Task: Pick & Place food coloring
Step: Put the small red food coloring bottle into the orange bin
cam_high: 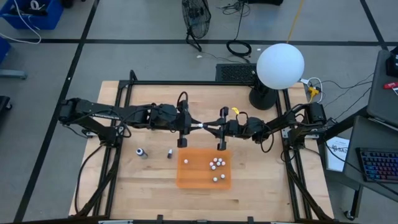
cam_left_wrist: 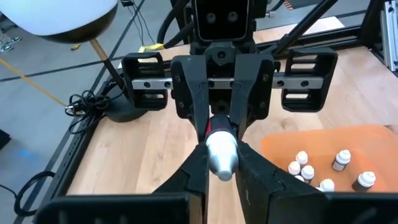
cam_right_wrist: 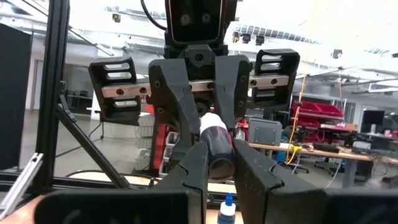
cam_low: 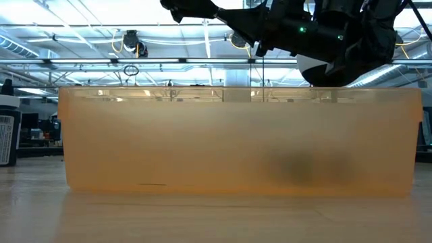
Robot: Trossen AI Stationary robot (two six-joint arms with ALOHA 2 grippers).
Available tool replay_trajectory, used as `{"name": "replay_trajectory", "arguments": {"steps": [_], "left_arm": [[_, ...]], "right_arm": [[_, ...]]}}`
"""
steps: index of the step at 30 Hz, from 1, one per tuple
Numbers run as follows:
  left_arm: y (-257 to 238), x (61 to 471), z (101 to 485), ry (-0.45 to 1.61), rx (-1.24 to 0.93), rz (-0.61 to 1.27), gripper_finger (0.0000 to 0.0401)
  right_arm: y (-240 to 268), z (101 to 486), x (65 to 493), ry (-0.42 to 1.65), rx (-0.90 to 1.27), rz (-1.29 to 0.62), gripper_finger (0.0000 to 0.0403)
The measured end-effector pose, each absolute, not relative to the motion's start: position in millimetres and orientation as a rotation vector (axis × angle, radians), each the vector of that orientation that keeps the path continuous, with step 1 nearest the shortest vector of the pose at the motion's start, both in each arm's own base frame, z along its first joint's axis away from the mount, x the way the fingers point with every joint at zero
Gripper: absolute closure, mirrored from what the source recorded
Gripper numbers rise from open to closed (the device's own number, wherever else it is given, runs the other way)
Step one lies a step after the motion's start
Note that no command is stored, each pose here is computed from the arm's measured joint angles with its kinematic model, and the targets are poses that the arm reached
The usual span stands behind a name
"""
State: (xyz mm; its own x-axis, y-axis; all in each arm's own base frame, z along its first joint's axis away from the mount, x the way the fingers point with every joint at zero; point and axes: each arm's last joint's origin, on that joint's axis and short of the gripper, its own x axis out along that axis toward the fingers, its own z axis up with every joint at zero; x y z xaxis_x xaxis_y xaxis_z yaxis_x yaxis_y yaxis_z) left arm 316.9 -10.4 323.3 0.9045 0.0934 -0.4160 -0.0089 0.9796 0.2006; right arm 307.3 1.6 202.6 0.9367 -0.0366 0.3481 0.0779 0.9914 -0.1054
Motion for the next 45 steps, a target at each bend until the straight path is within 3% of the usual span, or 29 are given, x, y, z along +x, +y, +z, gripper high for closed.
{"name": "replay_trajectory", "arguments": {"steps": [2, 10, 15, 25, 34, 45], "left_arm": [[-10.4, 316.3, 322.0, 0.453, 0.187, 0.055, 0.0346], [-12.7, 306.9, 309.1, 0.618, 0.12, 0.092, 0.0346], [-22.4, 299.7, 300.7, 0.721, 0.047, 0.088, 0.0346], [-52.3, 302.1, 264.5, 1.001, -0.052, 0.035, 0.0346], [-68.5, 360.9, 248.1, 1.264, 0.085, -0.014, 0.0346], [-87.4, 405.5, 211.3, 1.392, 0.144, -0.177, 0.0346]], "right_arm": [[1.6, 201.2, 307.8, -0.337, -0.103, -0.054, 0.0355], [1.5, 199.4, 308.4, -0.319, -0.018, -0.043, 0.0228], [1.5, 198.0, 308.8, -0.305, -0.01, -0.041, 0.0193], [0.0, 225.6, 296.7, -0.265, -0.038, -0.05, 0.0192], [-1.6, 252.3, 273.3, -0.142, -0.06, -0.061, 0.0195], [-1.5, 253.2, 268.2, -0.086, -0.062, -0.056, 0.0195]]}}
